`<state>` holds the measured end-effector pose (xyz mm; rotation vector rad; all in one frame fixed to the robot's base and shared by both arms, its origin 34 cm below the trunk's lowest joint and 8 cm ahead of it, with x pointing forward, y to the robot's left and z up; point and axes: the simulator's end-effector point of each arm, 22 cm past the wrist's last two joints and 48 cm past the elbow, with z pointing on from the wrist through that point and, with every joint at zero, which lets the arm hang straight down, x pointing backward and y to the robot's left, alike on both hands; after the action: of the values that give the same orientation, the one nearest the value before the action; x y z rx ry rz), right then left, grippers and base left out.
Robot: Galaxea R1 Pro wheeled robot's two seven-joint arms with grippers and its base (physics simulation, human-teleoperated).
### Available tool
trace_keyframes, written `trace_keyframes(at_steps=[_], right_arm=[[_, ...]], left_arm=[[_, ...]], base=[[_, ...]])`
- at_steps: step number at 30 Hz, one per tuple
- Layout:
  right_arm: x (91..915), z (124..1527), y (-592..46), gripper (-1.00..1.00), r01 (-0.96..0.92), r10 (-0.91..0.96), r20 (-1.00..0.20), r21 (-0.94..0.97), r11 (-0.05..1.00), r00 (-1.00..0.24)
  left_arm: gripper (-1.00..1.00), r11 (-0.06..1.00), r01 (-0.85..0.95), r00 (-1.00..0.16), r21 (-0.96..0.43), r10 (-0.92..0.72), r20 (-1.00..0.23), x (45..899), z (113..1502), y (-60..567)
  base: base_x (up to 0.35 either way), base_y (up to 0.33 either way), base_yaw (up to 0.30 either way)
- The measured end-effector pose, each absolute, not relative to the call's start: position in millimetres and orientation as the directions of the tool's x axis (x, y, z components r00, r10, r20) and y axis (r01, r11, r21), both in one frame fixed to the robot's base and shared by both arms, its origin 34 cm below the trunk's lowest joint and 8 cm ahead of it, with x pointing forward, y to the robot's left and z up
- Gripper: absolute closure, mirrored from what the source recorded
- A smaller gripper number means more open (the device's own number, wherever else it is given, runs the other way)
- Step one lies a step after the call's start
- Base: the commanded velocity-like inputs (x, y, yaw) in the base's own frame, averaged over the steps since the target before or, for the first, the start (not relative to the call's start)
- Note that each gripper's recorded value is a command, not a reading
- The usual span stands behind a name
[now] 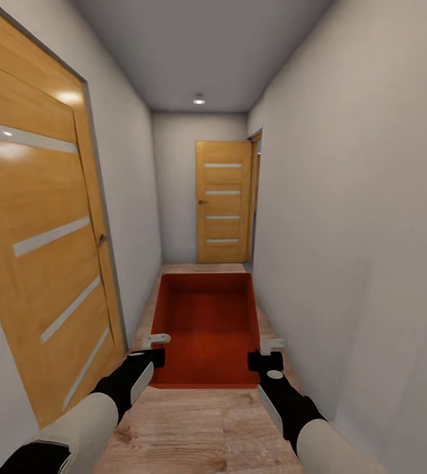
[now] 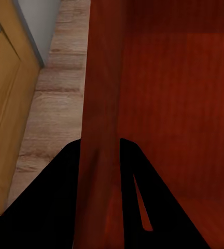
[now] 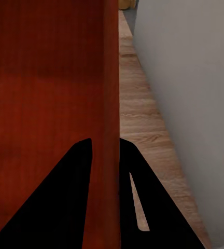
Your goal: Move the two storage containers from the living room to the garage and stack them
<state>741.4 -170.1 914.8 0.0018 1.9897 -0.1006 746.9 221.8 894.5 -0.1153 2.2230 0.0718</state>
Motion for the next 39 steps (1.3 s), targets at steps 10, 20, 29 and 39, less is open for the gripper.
trace_keyframes(at_steps=[10, 20, 29, 39], right_arm=[[741.1, 914.5, -169.4, 1.0, 0.048, -0.044, -0.911, -0.069, 0.996, -0.411], [741.0, 914.4, -169.1, 1.0, 0.048, -0.044, -0.91, -0.07, 0.996, -0.411], [740.9, 914.3, -169.0, 1.0, 0.048, -0.044, -0.91, -0.069, 0.996, -0.412], [741.0, 914.6, -169.0, 1.0, 0.048, -0.044, -0.91, -0.07, 0.996, -0.412]], left_arm=[[1.0, 0.994, -0.108, -0.608, 0.011, -0.057, -0.792, 746.7, 894.4, 222.5], [1.0, 0.994, -0.108, -0.608, 0.011, -0.057, -0.792, 746.7, 894.2, 222.8], [1.0, 0.994, -0.108, -0.609, 0.011, -0.057, -0.791, 746.6, 894.1, 222.9], [1.0, 0.994, -0.108, -0.609, 0.011, -0.057, -0.791, 746.6, 894.1, 222.9]], base=[[0.322, 0.082, 0.0], [0.322, 0.0, 0.0], [0.322, 0.0, 0.0], [0.322, 0.0, 0.0]])
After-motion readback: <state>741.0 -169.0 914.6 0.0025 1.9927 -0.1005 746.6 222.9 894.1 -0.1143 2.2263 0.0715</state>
